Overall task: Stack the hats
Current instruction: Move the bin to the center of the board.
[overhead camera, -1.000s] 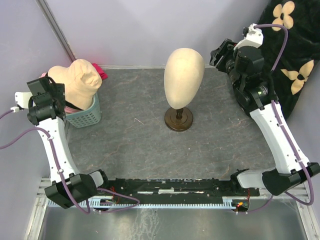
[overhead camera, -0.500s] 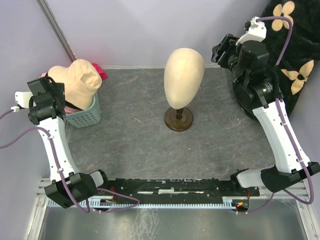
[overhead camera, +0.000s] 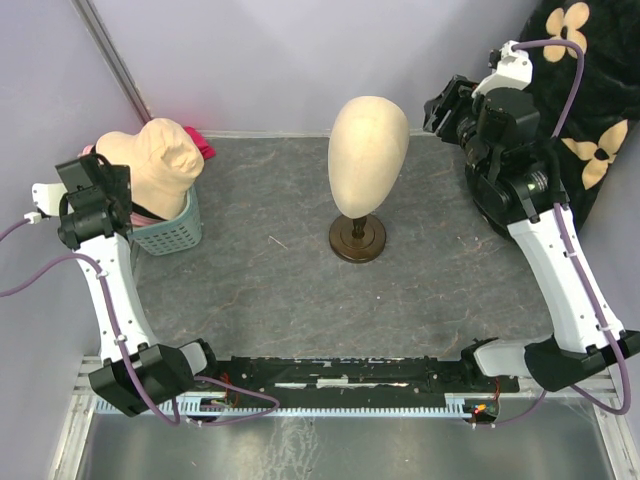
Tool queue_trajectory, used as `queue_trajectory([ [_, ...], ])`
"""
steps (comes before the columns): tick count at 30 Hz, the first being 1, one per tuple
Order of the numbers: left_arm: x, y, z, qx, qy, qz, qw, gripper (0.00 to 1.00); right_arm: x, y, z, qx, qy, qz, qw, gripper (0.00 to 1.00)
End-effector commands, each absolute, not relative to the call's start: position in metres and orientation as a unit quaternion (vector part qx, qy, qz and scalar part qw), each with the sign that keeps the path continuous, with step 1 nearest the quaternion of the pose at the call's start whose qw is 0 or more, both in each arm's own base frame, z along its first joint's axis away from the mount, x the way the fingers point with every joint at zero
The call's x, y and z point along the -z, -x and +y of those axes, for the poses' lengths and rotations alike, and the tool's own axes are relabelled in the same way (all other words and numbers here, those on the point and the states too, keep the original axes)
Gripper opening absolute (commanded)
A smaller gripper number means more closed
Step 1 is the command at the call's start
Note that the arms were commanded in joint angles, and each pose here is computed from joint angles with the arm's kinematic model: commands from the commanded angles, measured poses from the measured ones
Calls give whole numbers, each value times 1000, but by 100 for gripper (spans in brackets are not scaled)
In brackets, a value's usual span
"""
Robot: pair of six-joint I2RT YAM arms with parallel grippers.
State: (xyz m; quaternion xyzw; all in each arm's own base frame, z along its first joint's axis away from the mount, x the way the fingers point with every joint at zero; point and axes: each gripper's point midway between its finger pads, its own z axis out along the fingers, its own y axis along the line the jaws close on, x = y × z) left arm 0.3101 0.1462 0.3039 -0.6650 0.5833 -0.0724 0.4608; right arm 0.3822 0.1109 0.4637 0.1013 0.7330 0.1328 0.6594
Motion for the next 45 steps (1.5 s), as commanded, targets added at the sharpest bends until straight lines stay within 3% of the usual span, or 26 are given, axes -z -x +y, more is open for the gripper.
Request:
queue_trajectory([
  [1, -320, -319, 149, 85, 636, 587, 495, 99, -475, -371, 107, -148, -107, 712, 678, 66],
  [14, -325, -339, 161, 75, 603, 602, 517, 99, -481, -367, 111, -171, -105, 699, 687, 66],
  [23, -328, -362, 159, 118, 571, 604, 544, 98, -488, -361, 110, -173, -103, 697, 689, 65],
  [45, -315, -356, 169, 63, 552, 636, 535, 98, -484, -343, 109, -177, -93, 692, 693, 66],
])
